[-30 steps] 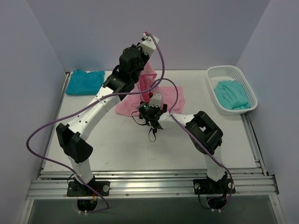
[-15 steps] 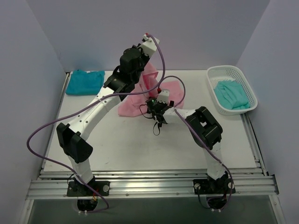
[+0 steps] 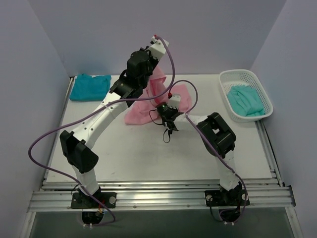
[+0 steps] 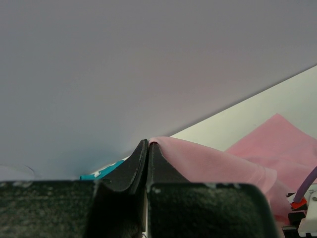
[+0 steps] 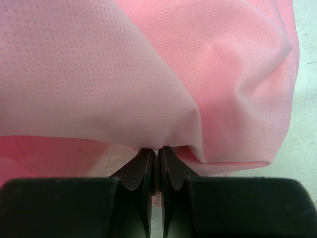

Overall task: Fold and stack the t-shirts
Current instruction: Flatten the tshirt out

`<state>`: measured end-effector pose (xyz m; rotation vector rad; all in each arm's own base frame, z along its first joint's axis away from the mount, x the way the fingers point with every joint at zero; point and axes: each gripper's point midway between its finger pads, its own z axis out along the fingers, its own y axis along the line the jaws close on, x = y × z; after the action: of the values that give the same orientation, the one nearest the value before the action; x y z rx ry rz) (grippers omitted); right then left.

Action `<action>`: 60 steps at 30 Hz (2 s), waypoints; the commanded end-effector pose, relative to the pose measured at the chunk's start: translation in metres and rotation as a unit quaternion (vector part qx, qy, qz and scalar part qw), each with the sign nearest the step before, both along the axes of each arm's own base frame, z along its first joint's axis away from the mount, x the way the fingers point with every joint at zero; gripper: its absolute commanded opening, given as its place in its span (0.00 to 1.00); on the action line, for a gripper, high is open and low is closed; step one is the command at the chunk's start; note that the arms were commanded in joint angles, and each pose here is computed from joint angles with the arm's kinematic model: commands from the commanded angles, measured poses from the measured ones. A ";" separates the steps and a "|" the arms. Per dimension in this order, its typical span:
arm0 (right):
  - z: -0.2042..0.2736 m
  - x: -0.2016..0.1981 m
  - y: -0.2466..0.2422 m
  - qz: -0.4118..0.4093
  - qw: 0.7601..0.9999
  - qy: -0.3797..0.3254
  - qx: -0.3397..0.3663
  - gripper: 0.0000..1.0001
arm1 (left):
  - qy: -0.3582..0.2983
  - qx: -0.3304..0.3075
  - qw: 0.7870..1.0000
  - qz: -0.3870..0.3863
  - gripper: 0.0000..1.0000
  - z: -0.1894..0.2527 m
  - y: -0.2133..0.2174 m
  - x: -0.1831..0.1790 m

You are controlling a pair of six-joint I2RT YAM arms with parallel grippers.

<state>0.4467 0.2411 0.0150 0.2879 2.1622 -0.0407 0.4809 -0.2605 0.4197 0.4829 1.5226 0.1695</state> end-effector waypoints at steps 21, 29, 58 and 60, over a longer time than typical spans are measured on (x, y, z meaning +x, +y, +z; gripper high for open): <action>0.347 -0.159 -0.106 -0.037 0.980 -0.196 0.024 0.00 | -0.078 -0.165 0.983 0.020 0.02 0.095 0.061 -0.171; 0.432 -0.222 -0.195 -0.065 0.955 -0.278 0.083 0.00 | -0.077 -0.244 0.966 0.046 0.02 0.100 0.113 -0.242; 0.545 -0.283 -0.152 0.236 0.856 -0.428 0.168 0.00 | -0.190 -0.289 0.844 -0.411 0.02 0.166 0.124 -0.389; 0.559 -0.305 -0.148 0.281 0.824 -0.451 0.197 0.00 | -0.205 -0.276 0.802 -0.489 0.02 0.163 0.124 -0.424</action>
<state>0.1784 0.0739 0.5380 0.0765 1.3583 0.5478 0.1053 -0.1254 0.5879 0.4618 0.8260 -0.7299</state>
